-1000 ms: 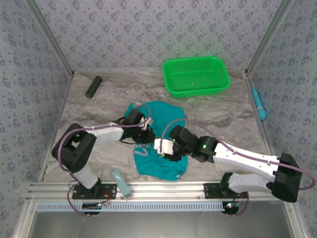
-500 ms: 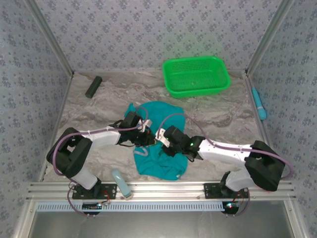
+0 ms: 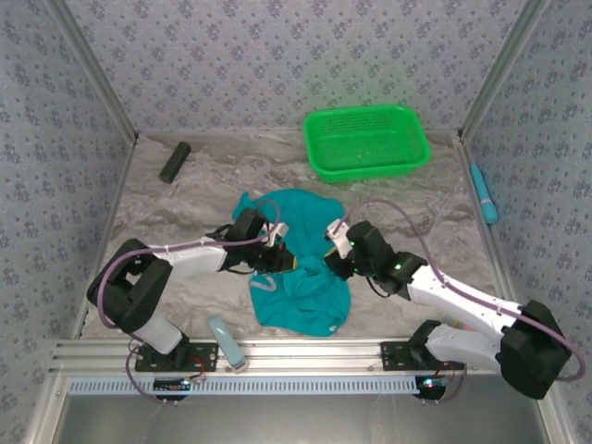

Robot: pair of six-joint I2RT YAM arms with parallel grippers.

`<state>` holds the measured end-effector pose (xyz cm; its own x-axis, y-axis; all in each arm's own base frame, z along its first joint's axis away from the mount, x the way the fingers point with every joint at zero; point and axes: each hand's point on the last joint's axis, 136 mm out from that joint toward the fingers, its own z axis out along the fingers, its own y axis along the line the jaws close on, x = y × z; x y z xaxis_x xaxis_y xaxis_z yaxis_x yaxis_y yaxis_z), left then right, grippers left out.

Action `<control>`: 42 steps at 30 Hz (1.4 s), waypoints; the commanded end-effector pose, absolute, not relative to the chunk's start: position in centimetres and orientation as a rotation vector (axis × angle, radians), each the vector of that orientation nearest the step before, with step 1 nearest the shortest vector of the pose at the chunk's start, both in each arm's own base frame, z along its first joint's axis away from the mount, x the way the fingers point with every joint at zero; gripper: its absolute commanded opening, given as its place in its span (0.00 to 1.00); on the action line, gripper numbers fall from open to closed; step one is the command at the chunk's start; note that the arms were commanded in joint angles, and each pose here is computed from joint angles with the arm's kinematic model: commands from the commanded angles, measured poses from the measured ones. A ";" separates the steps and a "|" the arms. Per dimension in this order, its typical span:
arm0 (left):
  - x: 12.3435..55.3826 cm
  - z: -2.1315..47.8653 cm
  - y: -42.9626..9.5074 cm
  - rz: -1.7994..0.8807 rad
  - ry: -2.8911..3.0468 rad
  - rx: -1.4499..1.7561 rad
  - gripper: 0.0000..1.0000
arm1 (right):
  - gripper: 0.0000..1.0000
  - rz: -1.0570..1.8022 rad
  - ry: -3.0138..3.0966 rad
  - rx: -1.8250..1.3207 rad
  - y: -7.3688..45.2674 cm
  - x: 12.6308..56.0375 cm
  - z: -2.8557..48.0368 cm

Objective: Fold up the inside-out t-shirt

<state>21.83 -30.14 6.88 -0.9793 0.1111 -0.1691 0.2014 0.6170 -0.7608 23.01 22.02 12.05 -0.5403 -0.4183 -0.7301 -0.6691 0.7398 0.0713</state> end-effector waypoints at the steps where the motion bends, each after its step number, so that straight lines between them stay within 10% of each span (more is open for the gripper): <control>1: 21.7 7.3 -30.3 -1.286 2.718 0.300 0.00 | 0.35 0.550 2.304 -0.798 21.3 20.9 11.1; 10: 21.4 8.0 -31.5 -1.308 2.709 0.346 0.00 | 0.40 0.478 2.701 -0.052 20.1 21.3 12.4; 31: 21.1 8.4 -31.9 -1.388 2.689 0.264 0.00 | 0.19 0.071 2.745 0.221 25.9 19.6 9.7; 42: 20.9 8.5 -31.8 -1.400 2.682 0.262 0.00 | 0.33 -0.082 2.744 0.251 23.9 19.5 8.3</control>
